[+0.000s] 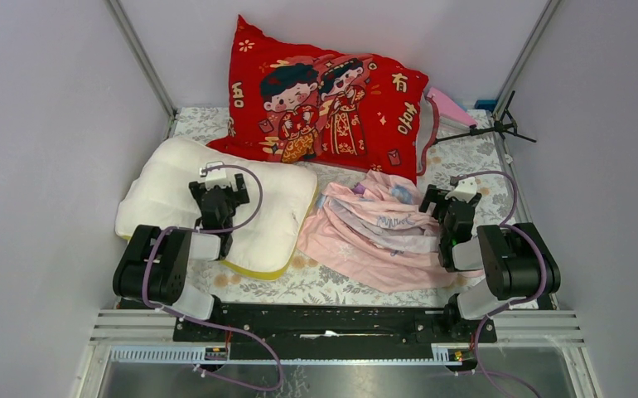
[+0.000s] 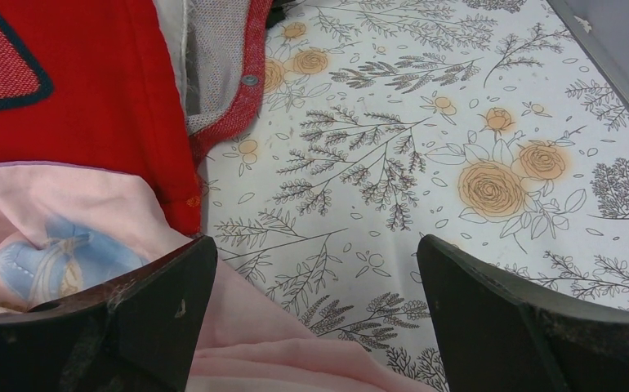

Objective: Remove the pillowcase from the pillow

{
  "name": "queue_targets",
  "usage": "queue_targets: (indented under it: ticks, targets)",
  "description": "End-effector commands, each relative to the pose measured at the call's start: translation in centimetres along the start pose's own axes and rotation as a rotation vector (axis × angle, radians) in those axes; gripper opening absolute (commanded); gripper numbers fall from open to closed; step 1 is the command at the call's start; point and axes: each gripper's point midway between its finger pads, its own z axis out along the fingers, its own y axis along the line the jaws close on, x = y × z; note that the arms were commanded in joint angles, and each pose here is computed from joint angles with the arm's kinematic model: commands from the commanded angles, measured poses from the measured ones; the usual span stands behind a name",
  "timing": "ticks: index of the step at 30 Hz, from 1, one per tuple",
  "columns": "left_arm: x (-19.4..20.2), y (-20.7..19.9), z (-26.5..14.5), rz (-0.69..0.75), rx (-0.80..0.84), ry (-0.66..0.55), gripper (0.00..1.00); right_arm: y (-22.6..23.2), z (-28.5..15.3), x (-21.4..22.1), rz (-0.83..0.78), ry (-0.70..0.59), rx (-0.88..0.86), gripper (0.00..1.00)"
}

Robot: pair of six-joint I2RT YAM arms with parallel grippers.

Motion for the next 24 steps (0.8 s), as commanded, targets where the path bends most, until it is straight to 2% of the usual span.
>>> queue_targets:
  ticks: [1,5,6,24]
  targets:
    - [-1.01,-1.12,0.5,-0.02,0.061,-0.024,0.94,0.35,0.65,-1.47,-0.012,-0.046,-0.013,1.0]
    - [-1.11,-1.15,0.28,-0.018,0.068,-0.034,0.88,0.21,0.59,-1.58,-0.013,-0.053,-0.009,1.0]
    - [-1.14,-1.14,0.26,-0.018,0.068,-0.036,0.98,0.12,0.45,-1.66,-0.013,-0.062,-0.006,1.0]
    - [-0.88,-1.37,0.77,-0.009,0.073,-0.01,0.99,0.19,0.55,-1.62,-0.014,-0.056,-0.009,1.0]
